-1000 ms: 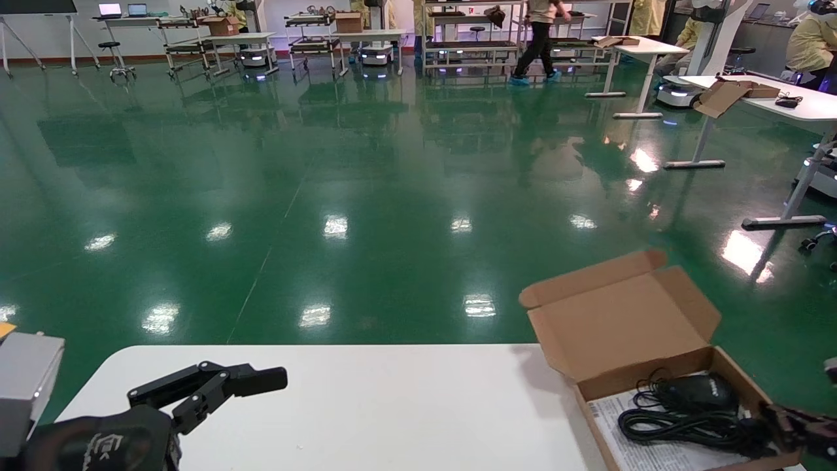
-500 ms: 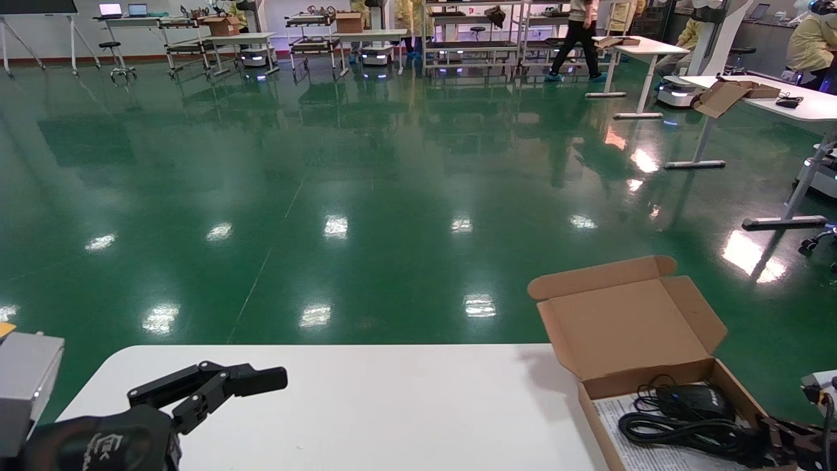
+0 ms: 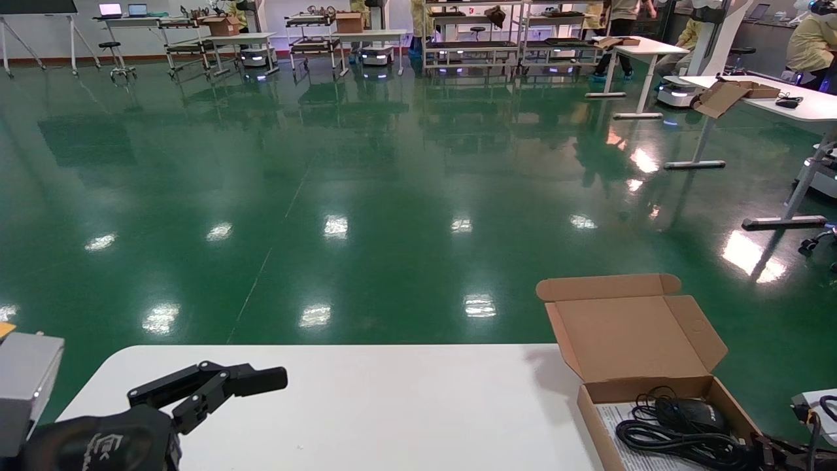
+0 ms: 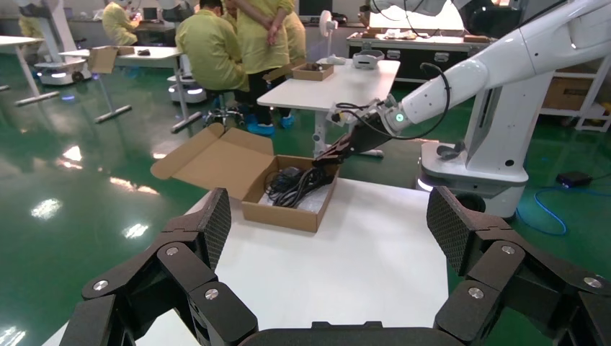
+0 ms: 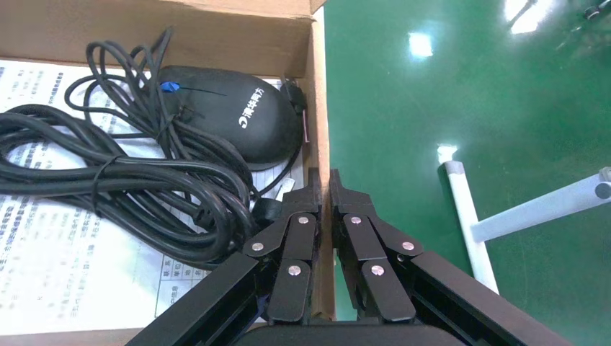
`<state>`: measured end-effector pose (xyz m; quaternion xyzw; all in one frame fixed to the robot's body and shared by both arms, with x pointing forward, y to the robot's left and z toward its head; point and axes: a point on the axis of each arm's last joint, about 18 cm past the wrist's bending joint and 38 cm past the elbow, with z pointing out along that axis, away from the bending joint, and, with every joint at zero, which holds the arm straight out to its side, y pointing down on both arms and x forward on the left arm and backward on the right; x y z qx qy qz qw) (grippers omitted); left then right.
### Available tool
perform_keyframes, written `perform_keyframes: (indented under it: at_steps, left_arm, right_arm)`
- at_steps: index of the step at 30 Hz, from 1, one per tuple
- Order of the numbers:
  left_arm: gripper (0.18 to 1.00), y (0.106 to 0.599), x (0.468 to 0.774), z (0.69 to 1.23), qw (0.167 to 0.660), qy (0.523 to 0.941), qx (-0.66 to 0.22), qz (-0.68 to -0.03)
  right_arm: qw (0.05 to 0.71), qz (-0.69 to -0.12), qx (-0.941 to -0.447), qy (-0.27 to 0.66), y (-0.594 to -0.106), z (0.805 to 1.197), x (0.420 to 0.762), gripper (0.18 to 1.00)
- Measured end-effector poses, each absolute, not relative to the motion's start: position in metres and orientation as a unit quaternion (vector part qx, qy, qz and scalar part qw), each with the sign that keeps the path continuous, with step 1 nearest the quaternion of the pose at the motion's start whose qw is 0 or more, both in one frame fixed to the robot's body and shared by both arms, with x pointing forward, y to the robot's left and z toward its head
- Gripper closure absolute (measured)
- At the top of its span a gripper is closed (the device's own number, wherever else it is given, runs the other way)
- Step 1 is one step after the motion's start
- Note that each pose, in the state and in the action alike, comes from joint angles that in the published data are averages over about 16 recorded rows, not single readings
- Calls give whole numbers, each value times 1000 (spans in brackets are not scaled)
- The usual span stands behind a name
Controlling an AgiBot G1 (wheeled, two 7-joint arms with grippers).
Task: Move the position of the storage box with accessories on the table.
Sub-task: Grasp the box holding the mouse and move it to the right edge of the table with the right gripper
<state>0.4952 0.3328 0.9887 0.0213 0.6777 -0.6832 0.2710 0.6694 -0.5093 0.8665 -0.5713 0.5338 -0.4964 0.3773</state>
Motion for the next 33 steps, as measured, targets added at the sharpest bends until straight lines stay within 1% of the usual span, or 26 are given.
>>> perform_keyframes:
  at_steps: [9, 15, 21, 27, 33]
  left_arm:
    - [184, 333, 495, 989, 271, 678, 21, -683]
    - [184, 333, 495, 989, 271, 678, 21, -683]
    - [184, 333, 495, 989, 271, 678, 21, -683]
    - [184, 333, 495, 989, 271, 678, 21, -683]
    - [184, 333, 495, 989, 271, 678, 21, -683]
  right_arm:
    - [382, -501, -564, 533, -507, 867, 676, 978]
    - [388, -503, -561, 530, -505, 868, 677, 962]
    - [396, -505, -559, 525, -504, 873, 675, 917]
    - [413, -508, -551, 518, -503, 885, 669, 839]
    - [442, -509, -535, 510, -501, 903, 660, 724]
